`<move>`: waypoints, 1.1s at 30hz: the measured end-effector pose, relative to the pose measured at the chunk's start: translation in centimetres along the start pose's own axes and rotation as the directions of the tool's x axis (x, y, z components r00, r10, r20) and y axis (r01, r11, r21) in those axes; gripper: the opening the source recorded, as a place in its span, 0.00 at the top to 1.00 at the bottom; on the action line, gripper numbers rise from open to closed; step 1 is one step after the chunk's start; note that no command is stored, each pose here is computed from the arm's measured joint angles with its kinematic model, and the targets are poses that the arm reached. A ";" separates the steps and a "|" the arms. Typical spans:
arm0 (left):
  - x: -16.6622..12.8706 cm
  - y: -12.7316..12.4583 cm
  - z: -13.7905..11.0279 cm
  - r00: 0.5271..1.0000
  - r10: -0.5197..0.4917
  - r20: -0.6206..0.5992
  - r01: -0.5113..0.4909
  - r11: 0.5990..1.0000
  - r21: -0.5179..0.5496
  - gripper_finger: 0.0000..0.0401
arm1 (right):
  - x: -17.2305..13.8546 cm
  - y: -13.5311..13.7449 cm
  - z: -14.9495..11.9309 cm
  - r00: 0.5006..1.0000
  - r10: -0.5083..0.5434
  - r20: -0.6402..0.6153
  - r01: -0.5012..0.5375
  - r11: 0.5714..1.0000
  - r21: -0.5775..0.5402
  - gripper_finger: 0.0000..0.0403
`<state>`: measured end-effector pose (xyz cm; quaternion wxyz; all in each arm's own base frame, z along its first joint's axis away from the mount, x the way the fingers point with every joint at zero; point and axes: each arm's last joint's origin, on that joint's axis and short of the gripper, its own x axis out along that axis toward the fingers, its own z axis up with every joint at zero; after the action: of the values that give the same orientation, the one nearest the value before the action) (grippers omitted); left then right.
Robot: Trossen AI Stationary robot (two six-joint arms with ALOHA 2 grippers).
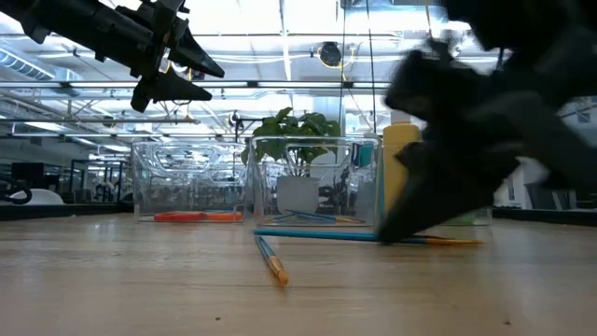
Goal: Pick & Place Paint Supplies
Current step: Put the blue paintbrush into the middle transparent bin
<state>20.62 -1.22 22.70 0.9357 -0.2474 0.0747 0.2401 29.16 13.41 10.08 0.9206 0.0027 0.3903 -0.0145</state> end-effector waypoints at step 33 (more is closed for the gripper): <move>7.6 -8.5 -2.4 0.826 -0.543 0.148 0.469 0.809 0.354 0.40 | -13.2 -3.0 1.6 0.622 -0.172 0.764 0.095 0.985 0.144 1.00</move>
<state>31.32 -5.80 22.31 0.9940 -0.0811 -0.0731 -0.0058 21.02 10.75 20.67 0.9940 0.0085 -0.0438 -0.1001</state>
